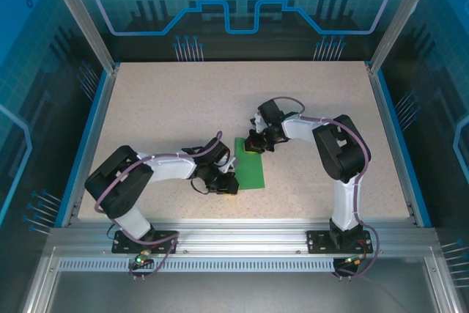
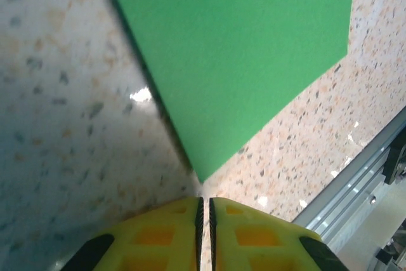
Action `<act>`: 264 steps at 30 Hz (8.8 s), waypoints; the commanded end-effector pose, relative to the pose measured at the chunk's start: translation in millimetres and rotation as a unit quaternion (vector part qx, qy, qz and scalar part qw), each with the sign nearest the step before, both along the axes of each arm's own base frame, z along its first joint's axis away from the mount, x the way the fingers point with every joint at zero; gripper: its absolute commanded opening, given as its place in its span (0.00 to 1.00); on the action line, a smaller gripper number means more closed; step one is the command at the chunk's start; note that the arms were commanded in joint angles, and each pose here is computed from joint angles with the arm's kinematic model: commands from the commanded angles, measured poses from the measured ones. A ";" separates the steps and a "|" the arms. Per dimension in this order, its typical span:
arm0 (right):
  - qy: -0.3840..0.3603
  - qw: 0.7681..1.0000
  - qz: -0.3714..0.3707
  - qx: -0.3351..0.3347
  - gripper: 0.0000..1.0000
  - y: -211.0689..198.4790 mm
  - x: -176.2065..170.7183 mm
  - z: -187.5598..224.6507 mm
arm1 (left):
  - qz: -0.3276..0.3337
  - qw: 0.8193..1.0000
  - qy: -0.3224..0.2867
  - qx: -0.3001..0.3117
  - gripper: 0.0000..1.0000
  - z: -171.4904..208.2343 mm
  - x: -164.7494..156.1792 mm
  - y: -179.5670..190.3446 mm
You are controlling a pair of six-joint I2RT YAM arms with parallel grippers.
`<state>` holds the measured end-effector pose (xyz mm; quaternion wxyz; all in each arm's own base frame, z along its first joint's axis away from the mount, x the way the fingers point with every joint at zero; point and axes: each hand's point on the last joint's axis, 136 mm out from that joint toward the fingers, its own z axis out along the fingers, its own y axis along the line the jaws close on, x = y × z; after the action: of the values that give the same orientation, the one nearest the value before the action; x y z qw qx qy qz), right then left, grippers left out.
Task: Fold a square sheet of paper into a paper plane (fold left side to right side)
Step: First fold the square sheet of paper in half at the center of the table, then hold the square sheet of paper at the center of the table, then first fold the square sheet of paper in half at the center of the table, then move the square sheet of paper to the center of the table, then fold the triangle a second time at the center of the table.
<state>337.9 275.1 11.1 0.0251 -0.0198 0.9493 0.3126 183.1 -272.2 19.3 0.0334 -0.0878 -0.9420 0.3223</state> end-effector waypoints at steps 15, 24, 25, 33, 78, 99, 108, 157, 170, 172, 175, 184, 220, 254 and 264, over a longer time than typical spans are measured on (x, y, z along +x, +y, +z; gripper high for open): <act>0.031 0.997 -0.012 -0.064 0.00 -29.5 -12.8 -36.6 | 0.057 0.993 -0.079 -0.071 0.19 62.6 86.9 2.0; 0.030 0.998 -0.010 -0.059 0.00 -26.9 -11.8 -35.4 | 0.036 0.995 -0.061 -0.070 0.17 37.4 108.3 -29.2; 0.030 0.998 -0.010 -0.058 0.00 -26.6 -11.8 -35.1 | 0.036 0.995 -0.059 -0.066 0.17 33.0 109.4 -29.5; 0.026 0.998 -0.008 -0.049 0.00 -24.0 -11.0 -32.9 | 0.050 0.998 -0.033 -0.035 0.17 2.7 111.0 -26.1; 0.078 0.987 0.102 -0.094 0.02 -47.1 -117.9 -18.0 | 0.062 0.997 -0.037 -0.009 0.18 8.7 105.0 -22.5; 0.101 0.979 0.090 -0.153 0.00 -66.7 -122.7 -38.1 | 0.069 0.996 -0.064 0.005 0.15 -7.2 133.1 -15.3; 0.106 0.974 0.096 -0.174 0.00 -74.5 -125.1 -41.3 | 0.078 0.994 -0.077 0.010 0.13 -25.9 133.2 -6.7; 0.100 0.984 0.069 -0.132 0.00 -59.7 -119.2 -36.3 | 0.157 0.968 -0.195 -0.004 0.20 49.4 251.0 41.8; 0.055 0.997 0.050 -0.033 0.02 -17.3 -79.6 -17.2 | 0.158 0.974 -0.153 -0.059 0.26 70.5 192.1 37.4; 0.045 0.997 0.049 -0.025 0.02 -13.4 -74.2 -12.1 | 0.152 0.976 -0.142 -0.063 0.26 63.4 182.5 31.8; 0.024 0.998 0.046 -0.028 0.03 -15.3 -69.4 -5.1 | 0.138 0.980 -0.126 -0.067 0.26 53.9 173.4 20.6; -0.058 0.997 0.043 0.004 0.22 -24.7 -55.9 41.2 | 0.131 0.985 -0.108 -0.041 0.25 26.4 173.4 7.7; 0.070 0.997 -0.022 0.015 0.33 -44.7 -77.9 16.5 | 0.116 0.988 -0.094 0.033 0.17 -11.5 146.1 18.9; 0.095 0.995 -0.001 0.038 0.32 -19.7 -89.2 12.2 | 0.117 0.988 -0.097 0.020 0.17 -7.2 145.3 13.9; 0.090 0.994 -0.022 0.059 0.32 -21.5 -79.8 20.6 | 0.113 0.983 -0.145 -0.011 0.33 26.2 153.2 9.4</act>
<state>254.4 250.4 24.1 -0.0510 0.0205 0.9359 0.3479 337.0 -261.3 24.7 -0.1141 -0.0108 -0.9438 0.3100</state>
